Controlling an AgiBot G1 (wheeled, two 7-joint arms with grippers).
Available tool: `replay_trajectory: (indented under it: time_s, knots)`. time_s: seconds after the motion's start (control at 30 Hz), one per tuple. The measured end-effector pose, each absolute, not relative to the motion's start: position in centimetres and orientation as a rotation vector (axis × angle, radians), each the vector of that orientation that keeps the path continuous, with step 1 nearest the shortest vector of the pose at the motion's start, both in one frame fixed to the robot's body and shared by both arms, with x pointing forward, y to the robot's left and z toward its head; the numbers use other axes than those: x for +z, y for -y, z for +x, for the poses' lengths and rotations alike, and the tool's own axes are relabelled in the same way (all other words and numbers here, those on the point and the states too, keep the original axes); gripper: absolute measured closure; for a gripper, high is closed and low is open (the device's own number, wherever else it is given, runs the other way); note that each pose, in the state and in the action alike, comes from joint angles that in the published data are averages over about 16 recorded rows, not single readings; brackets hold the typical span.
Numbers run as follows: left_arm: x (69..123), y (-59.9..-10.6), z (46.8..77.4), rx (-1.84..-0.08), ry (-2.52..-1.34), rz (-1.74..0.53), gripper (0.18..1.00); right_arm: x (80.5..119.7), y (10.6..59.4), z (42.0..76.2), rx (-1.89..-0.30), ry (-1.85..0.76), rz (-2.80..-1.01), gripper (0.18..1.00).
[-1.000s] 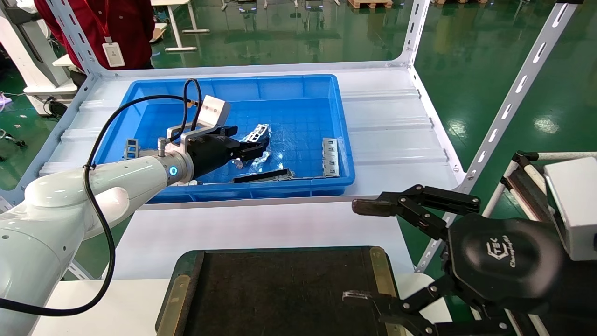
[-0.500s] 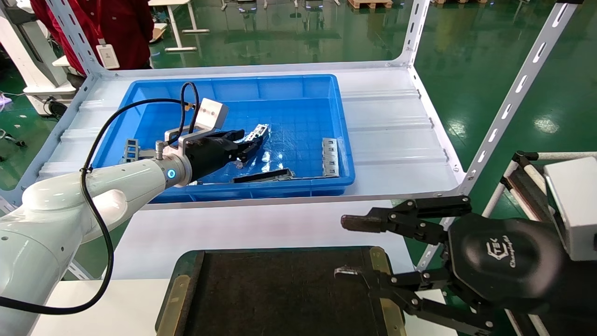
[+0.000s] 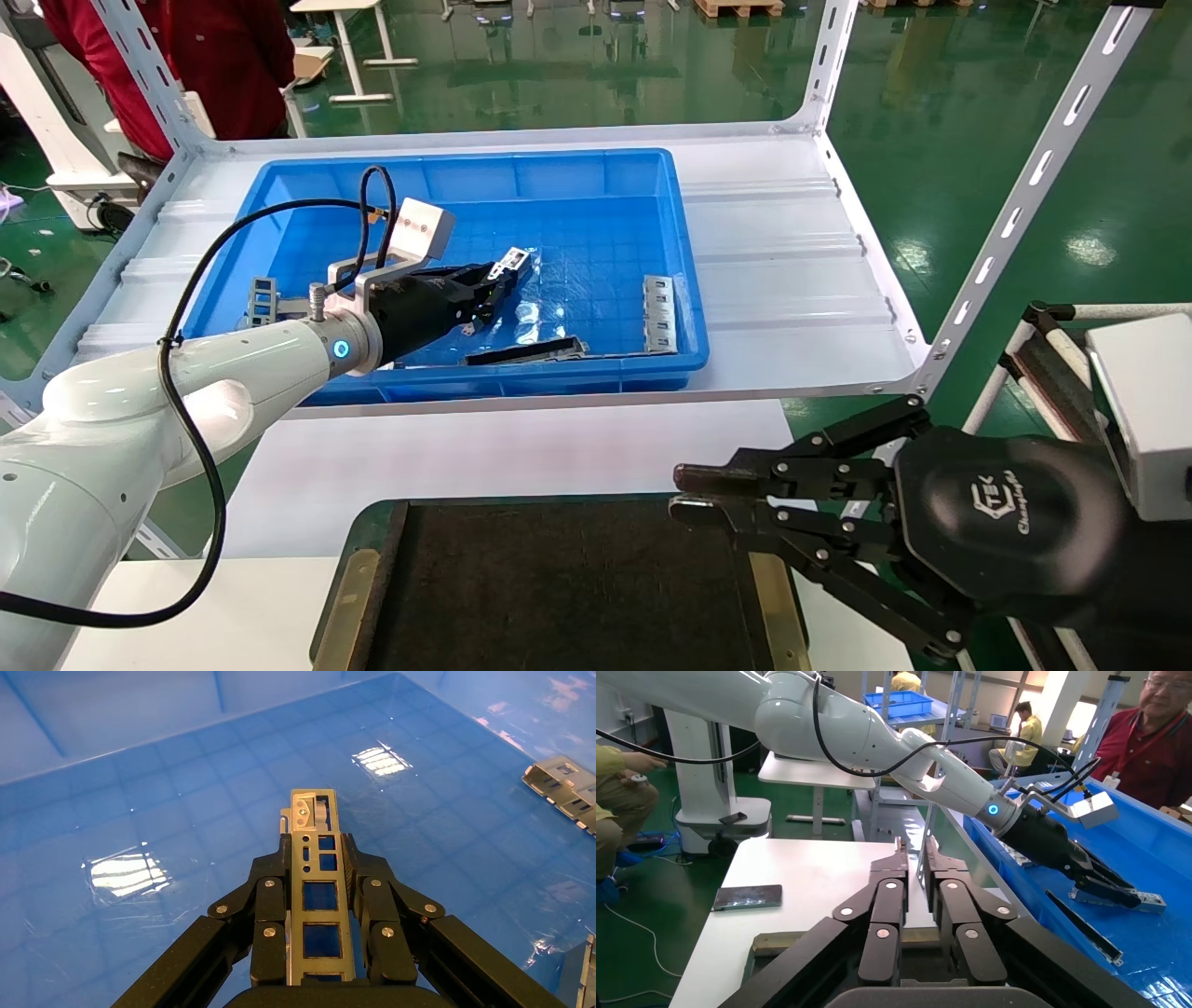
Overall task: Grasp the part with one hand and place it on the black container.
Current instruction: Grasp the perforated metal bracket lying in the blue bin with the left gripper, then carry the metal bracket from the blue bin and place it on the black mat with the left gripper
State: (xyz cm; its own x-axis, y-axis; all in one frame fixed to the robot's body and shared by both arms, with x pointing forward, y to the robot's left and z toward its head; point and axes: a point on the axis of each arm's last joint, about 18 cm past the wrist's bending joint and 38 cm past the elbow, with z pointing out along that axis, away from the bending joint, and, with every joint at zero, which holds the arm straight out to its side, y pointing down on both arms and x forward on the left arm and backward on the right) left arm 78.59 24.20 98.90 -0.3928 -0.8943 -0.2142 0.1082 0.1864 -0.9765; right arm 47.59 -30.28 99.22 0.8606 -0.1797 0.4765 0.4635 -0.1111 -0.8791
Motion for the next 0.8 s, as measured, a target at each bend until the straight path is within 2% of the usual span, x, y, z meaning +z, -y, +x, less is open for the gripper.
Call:
replay_trajectory:
  time_s: [0.17, 0.4, 0.8]
  knots:
    - [100.1, -24.2, 78.3, -1.405, -1.529, -0.759, 0.86, 99.2, 30.3, 47.6, -0.552, 0.228, -1.594, 0.938]
    - [103.6, -24.5, 77.0, -1.496, -1.508, -0.689, 0.862, 99.2, 30.3, 47.6, -0.552, 0.228, -1.594, 0.977]
    - [107.7, -26.0, 72.0, -1.699, -1.571, -0.455, 0.863, 99.2, 30.3, 47.6, -0.552, 0.228, -1.594, 0.988]
